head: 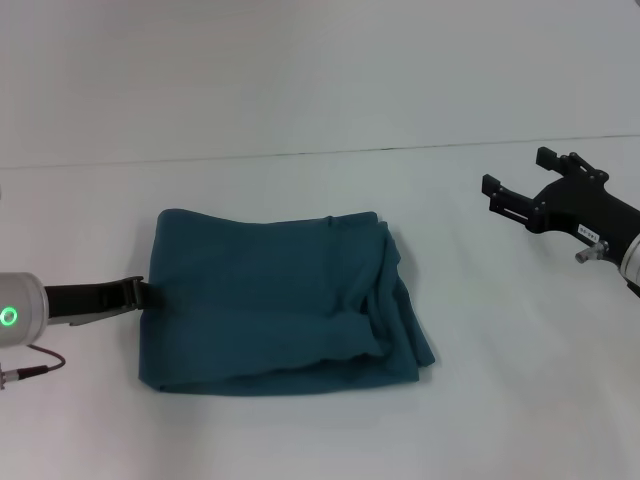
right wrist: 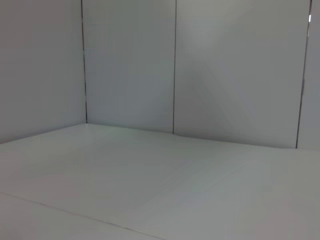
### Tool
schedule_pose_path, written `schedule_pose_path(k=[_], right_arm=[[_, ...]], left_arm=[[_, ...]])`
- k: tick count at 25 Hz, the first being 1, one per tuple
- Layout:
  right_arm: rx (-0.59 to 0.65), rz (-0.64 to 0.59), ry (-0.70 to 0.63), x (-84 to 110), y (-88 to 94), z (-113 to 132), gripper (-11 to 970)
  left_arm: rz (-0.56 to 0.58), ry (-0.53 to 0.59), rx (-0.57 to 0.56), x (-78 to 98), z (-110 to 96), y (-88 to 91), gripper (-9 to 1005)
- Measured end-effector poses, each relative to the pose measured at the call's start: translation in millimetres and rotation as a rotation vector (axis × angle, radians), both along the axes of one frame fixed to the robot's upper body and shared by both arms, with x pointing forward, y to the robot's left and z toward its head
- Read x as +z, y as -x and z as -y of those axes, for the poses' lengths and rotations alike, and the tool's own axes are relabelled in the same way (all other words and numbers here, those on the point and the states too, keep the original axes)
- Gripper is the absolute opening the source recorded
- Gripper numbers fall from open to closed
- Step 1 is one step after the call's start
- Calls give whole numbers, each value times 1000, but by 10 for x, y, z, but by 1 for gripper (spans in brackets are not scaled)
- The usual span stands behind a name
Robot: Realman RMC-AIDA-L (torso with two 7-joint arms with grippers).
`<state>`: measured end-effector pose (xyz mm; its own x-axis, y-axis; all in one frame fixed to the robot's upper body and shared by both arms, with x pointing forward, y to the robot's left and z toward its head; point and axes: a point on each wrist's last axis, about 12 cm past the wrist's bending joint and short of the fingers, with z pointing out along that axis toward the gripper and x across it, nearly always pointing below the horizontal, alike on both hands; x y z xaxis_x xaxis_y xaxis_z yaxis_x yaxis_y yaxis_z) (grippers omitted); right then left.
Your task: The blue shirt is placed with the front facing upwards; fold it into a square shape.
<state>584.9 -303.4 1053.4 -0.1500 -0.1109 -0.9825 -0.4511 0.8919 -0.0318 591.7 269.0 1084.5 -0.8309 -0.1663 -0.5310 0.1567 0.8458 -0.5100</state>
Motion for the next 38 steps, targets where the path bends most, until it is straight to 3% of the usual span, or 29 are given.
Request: schedule_pose_path(k=[8,16,22,27,33,38], right_arm=[[-1,1,-3,4,-6,-1,945],[1,6,3,8,-11,-8,945],[6,6,-3,18,-25,-27,945],[19,6,-2,34,-49,-56,945],[129,-64,22,78,-139,-240,945],[236,-106,41,199,-202,-391,945]], left_arm=[[22,-6,-40,13,21,3,64],[39,15,-23,29,31,10,167],[130,3,4,106,-82,3,356],[206,-10,-23,231,-42,-51,585],[318,39,-123,238,158,-57,793],[419,91,-123,279,119,-24,876]])
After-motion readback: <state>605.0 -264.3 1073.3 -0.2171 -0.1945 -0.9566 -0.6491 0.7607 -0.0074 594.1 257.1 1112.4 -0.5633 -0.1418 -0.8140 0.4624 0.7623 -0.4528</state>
